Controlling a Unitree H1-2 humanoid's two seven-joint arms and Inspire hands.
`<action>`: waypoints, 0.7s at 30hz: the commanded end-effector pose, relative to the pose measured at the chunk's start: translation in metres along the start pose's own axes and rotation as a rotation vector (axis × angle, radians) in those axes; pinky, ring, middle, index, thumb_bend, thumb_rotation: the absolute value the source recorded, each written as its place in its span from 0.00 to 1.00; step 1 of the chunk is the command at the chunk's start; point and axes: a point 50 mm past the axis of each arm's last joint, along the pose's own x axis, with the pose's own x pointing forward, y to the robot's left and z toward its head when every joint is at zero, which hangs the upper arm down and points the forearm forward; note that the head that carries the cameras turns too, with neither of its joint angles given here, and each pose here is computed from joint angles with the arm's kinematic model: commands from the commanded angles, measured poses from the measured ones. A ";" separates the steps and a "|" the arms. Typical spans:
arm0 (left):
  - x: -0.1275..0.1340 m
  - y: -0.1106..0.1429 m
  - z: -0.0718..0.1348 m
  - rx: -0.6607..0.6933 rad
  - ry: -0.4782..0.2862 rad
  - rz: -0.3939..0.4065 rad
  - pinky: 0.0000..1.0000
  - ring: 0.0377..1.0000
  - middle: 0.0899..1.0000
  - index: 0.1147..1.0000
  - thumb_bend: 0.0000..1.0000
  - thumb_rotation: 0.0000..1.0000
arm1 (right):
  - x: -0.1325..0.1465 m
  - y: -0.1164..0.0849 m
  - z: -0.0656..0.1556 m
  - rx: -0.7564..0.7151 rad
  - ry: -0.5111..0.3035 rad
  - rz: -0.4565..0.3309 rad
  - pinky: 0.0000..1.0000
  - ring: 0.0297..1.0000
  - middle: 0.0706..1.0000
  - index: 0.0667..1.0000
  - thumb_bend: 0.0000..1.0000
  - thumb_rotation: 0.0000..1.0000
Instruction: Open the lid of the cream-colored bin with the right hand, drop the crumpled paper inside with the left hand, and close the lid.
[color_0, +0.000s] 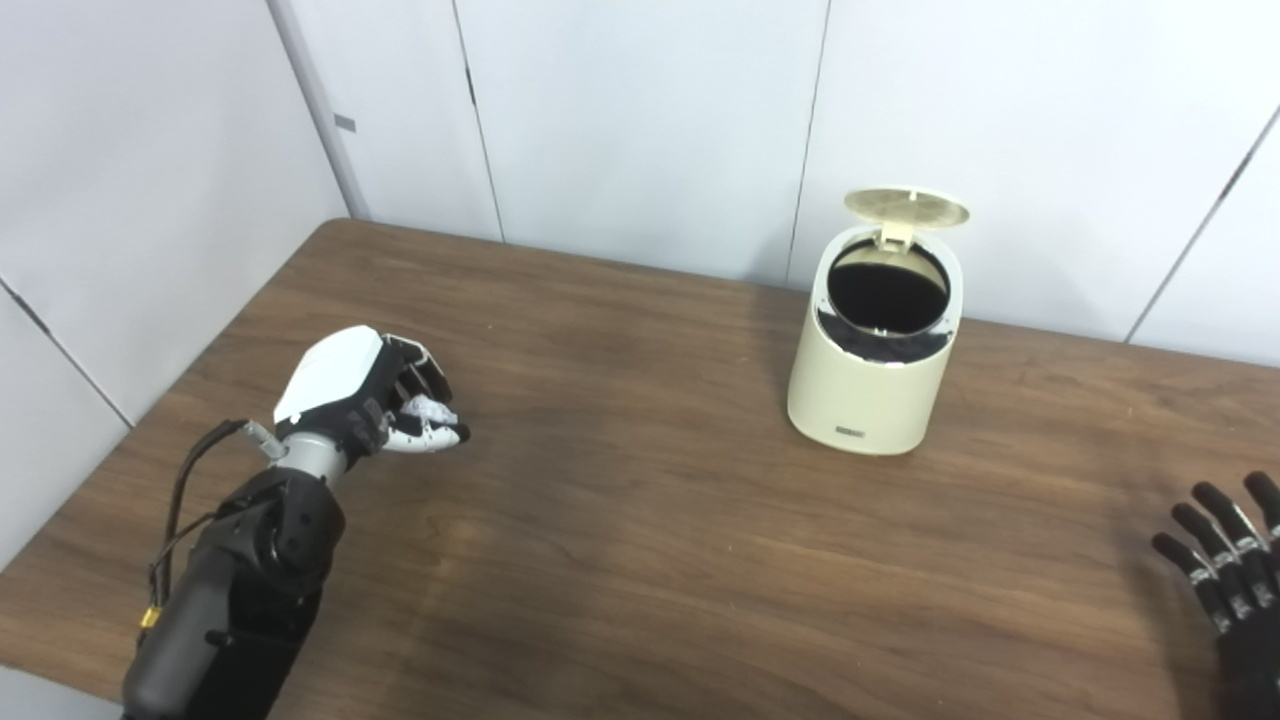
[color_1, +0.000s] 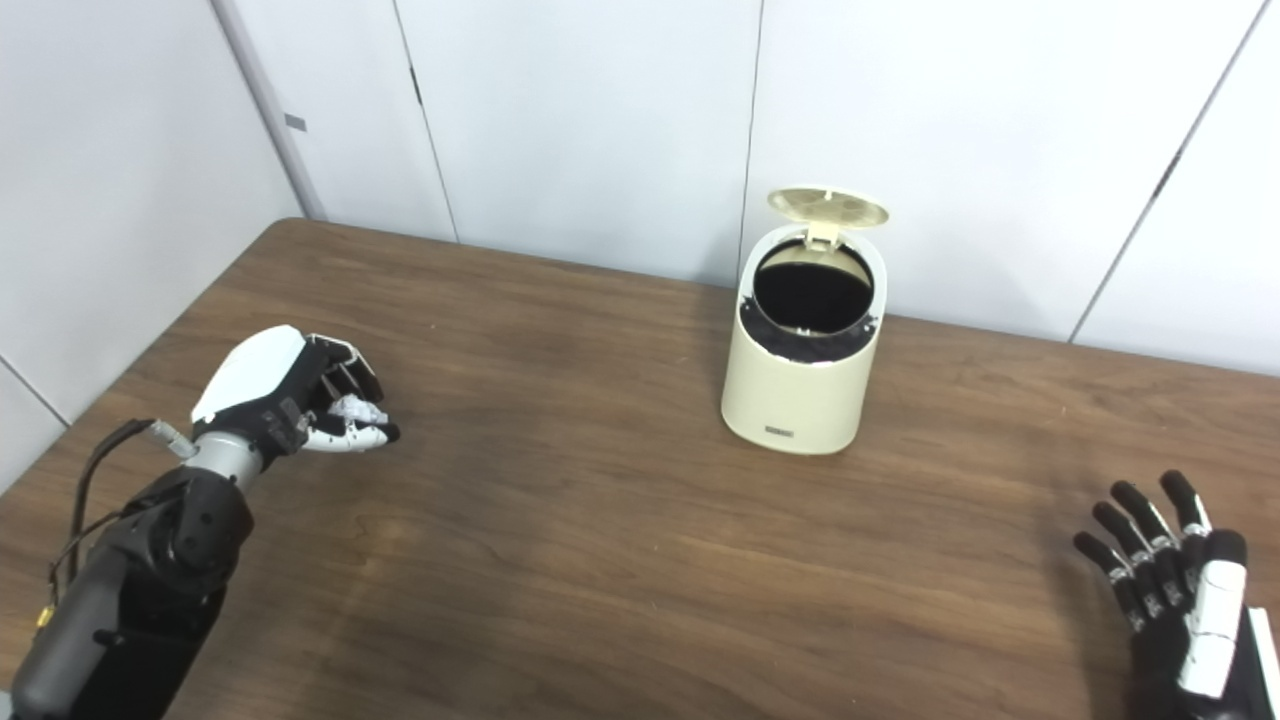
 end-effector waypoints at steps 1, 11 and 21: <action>0.004 0.022 0.011 0.016 -0.038 0.078 0.44 0.37 0.43 0.44 0.50 0.00 | 0.004 0.002 0.012 -0.005 -0.066 0.016 0.79 0.86 0.86 0.94 0.43 1.00; 0.001 0.027 0.023 -0.003 -0.083 0.084 0.47 0.39 0.45 0.42 0.50 0.00 | 0.004 0.002 0.009 0.008 -0.072 0.037 0.81 0.87 0.86 0.93 0.44 1.00; 0.002 0.043 0.065 0.004 -0.168 0.095 0.48 0.39 0.45 0.42 0.50 0.00 | 0.003 0.003 0.002 0.004 -0.072 0.036 0.82 0.87 0.86 0.95 0.43 1.00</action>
